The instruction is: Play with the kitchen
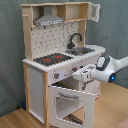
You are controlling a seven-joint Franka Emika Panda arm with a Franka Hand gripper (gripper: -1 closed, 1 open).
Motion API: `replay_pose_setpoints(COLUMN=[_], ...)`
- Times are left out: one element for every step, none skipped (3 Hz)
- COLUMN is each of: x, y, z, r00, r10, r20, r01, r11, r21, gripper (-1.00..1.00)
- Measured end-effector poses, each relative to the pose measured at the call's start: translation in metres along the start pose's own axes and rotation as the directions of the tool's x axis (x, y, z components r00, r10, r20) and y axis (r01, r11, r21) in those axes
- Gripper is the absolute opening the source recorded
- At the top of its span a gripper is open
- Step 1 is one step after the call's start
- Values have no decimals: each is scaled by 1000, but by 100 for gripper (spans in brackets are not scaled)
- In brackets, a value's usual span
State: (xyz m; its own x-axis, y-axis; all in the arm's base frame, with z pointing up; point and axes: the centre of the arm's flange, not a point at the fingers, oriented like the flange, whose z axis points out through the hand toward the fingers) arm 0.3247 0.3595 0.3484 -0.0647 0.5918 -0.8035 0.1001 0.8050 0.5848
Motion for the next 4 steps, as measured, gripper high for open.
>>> replay_pose_setpoints(x=[-2, 4, 12, 19], y=[-7, -8, -10, -15], z=[6, 5, 6, 10], r00=[1000, 999, 996, 990], r10=[-28, 8, 57, 100], r20=[8, 38, 67, 98], r01=[28, -6, -52, -90], r11=[999, 998, 995, 991], r21=[-26, -59, -79, -100], gripper=[100, 100, 100, 100])
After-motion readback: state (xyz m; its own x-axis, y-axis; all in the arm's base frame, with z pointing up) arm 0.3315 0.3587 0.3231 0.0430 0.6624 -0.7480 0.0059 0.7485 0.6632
